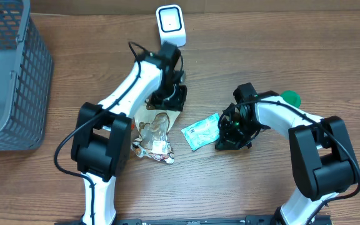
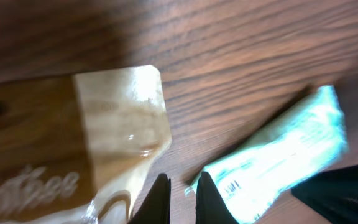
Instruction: Scan the item barcode
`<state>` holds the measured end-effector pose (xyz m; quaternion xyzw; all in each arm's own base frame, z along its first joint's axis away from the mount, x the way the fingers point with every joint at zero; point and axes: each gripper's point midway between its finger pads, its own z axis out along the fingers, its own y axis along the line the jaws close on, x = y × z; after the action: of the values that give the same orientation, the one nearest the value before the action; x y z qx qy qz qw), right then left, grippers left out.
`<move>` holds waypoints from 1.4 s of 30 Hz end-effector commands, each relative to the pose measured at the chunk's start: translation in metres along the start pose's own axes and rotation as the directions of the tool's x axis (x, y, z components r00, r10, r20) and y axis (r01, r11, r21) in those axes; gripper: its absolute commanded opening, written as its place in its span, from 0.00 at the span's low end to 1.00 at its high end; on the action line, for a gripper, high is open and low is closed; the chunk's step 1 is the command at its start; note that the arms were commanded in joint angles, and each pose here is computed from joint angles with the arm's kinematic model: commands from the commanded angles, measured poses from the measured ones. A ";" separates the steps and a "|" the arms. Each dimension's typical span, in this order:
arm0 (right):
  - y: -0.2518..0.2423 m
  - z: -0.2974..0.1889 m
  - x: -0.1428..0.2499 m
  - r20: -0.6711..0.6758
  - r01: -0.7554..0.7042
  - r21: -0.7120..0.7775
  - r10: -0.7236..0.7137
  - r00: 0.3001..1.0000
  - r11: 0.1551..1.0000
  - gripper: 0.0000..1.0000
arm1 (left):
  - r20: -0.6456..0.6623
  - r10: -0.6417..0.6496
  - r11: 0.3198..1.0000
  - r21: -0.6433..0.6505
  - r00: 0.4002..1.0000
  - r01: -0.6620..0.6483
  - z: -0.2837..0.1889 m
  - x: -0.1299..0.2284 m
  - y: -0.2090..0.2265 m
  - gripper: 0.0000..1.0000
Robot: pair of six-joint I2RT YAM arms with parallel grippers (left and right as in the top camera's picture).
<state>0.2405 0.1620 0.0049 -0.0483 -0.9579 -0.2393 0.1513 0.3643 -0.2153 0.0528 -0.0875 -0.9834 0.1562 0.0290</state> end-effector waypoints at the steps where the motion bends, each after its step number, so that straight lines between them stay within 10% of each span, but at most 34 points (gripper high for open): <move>1: 0.025 -0.026 -0.016 0.033 0.117 -0.024 -0.116 0.993 0.993 0.17 | -0.008 0.013 1.000 -0.010 1.000 -0.013 -0.021 0.004 -0.009 0.04; 15: 0.042 -0.044 -0.051 0.156 0.158 -0.014 -0.153 0.976 0.987 0.14 | -0.229 0.095 0.993 -0.051 0.969 -0.109 0.034 0.079 -0.031 0.04; 42: 0.023 -0.029 -0.060 0.149 0.118 0.056 -0.125 0.981 0.991 0.15 | -0.141 0.027 0.939 -0.335 0.990 -0.074 0.053 0.079 0.010 0.04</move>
<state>0.3062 0.1698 0.0243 -0.0029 -0.9706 -0.2310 0.0682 0.2657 -0.2143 0.0000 -0.1313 -0.9858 0.0180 0.1032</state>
